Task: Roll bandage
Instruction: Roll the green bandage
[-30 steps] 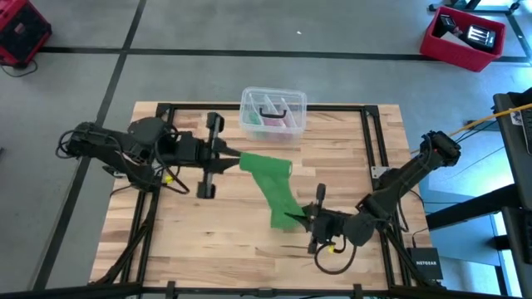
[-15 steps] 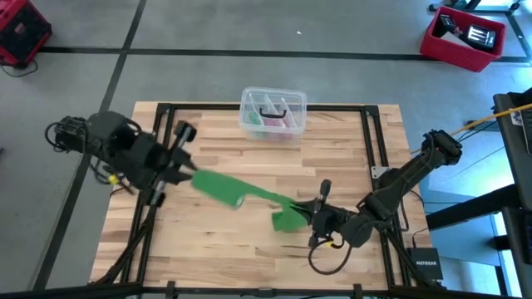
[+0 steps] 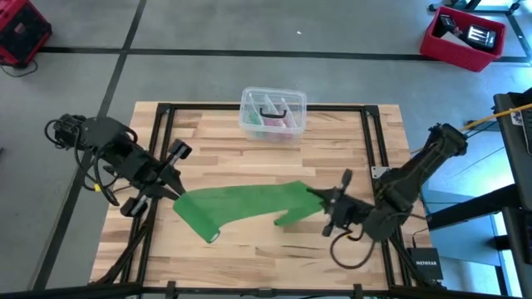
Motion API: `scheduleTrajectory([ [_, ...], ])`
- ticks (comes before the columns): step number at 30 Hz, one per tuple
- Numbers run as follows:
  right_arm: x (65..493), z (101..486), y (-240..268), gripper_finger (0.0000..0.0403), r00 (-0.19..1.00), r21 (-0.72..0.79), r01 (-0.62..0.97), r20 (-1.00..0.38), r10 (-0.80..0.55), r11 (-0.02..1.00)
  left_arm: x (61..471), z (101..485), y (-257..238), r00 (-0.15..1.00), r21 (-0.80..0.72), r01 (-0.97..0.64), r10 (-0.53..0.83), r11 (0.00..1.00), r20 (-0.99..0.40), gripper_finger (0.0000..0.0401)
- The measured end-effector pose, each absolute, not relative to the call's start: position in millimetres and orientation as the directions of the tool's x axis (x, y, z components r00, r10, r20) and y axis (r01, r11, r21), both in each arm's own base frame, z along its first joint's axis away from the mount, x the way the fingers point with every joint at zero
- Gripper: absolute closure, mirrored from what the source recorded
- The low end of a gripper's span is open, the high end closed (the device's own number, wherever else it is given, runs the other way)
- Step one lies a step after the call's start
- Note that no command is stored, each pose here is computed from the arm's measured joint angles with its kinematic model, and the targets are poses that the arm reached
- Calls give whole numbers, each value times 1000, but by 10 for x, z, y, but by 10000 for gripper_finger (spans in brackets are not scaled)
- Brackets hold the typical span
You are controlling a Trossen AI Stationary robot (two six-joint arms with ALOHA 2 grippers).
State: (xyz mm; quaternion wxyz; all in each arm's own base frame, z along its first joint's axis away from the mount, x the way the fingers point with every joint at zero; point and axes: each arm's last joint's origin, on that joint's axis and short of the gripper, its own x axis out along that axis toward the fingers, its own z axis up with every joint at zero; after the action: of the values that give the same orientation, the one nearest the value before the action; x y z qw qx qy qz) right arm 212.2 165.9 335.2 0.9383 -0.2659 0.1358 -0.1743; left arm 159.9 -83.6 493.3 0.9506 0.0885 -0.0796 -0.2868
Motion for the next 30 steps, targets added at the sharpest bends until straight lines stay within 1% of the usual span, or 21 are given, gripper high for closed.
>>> scheduleTrajectory([
  [6,1933,3496,1485,402,887,-560,288,-149,-437,777,1580,4916,-837,822,195,542,-564,817,81,399],
  [11,1790,3571,1338,402,857,-586,340,-130,-499,736,1596,4883,-850,815,188,560,-578,807,50,399],
  [16,1636,3651,1188,402,852,-540,368,-130,-507,757,1607,4883,-857,813,190,563,-581,805,52,399],
  [19,1620,3668,1173,402,855,-512,376,-130,-502,772,1609,4887,-857,813,205,559,-580,804,57,399],
  [22,1677,3639,1235,402,875,-499,337,-148,-461,799,1635,4920,-859,821,245,529,-563,813,95,399],
  [24,1748,3589,1307,402,885,-501,307,-163,-436,809,1671,4972,-854,835,273,478,-529,835,155,399],
  [27,1858,3514,1419,402,896,-498,274,-178,-406,823,1753,5060,-829,858,299,362,-441,883,265,399],
  [30,1965,3427,1528,402,907,-496,236,-196,-373,835,1840,5126,-789,877,299,223,-325,928,354,399],
])
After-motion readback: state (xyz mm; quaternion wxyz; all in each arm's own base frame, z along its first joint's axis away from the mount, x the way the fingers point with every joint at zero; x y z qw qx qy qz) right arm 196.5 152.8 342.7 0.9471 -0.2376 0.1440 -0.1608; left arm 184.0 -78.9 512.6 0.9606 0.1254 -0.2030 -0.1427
